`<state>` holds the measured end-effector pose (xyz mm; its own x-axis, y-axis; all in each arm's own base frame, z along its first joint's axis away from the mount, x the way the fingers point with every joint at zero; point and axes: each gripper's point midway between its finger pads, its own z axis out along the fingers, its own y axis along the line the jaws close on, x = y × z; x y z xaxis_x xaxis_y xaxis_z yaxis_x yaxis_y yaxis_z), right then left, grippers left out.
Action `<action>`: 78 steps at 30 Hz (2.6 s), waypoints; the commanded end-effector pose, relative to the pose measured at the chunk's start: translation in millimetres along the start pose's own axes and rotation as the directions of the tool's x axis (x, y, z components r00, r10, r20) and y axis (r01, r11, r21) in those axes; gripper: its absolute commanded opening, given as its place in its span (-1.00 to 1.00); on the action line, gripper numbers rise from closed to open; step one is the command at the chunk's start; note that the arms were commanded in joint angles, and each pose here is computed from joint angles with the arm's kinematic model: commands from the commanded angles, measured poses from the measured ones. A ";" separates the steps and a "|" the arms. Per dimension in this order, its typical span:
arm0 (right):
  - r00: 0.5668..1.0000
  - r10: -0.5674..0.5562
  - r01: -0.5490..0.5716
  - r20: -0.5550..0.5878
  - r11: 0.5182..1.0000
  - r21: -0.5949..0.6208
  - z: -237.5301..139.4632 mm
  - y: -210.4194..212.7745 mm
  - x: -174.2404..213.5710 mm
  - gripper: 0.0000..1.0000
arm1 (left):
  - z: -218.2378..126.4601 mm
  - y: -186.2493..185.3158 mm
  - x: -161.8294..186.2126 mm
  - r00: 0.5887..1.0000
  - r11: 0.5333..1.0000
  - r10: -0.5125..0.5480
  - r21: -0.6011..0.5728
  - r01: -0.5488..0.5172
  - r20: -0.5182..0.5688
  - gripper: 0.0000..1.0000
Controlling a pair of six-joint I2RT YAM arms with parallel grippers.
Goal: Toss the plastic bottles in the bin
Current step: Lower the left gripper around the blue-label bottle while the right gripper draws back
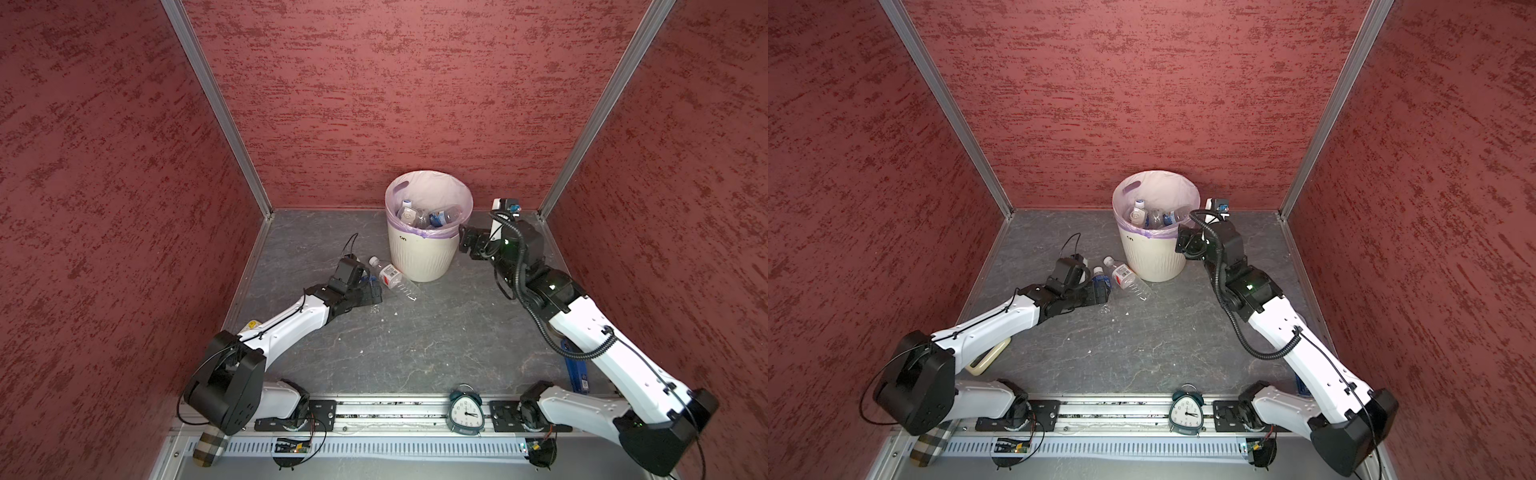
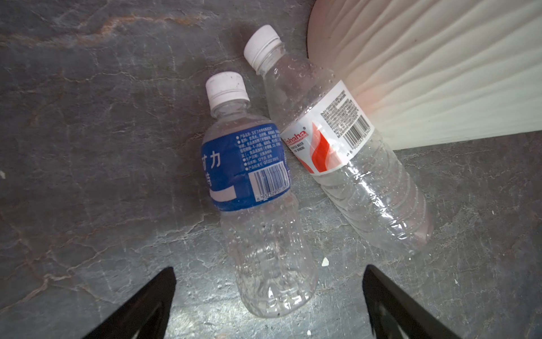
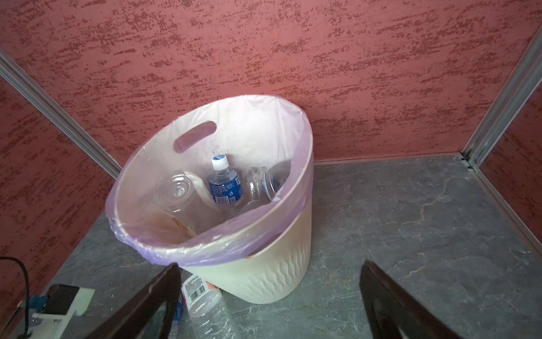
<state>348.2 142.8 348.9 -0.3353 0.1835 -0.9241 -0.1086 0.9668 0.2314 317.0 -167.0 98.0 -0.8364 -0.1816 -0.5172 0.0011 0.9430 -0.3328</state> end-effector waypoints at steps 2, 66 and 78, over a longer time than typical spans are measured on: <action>1.000 0.013 -0.013 -0.020 1.000 -0.014 -3.7 -4.9 17.6 0.93 | 7.6 0.3 -7.5 1.000 0.999 -0.024 -0.021 0.024 -0.013 0.99; 0.970 0.093 -0.102 -0.226 0.994 -0.031 10.9 -18.8 126.7 0.88 | 49.7 14.8 0.3 0.992 0.998 -0.043 -0.049 0.038 -0.117 0.25; 0.966 0.101 -0.114 -0.236 0.993 -0.043 15.3 -14.6 128.5 0.86 | 26.4 11.5 -5.0 0.999 1.000 -0.022 -0.003 0.022 -0.044 0.11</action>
<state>315.0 148.5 204.2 -0.5838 0.1943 -0.7883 -0.0923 0.9488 0.3022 331.8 -163.0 67.2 -0.8782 -0.1956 -0.4365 -0.0449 0.9423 -0.3318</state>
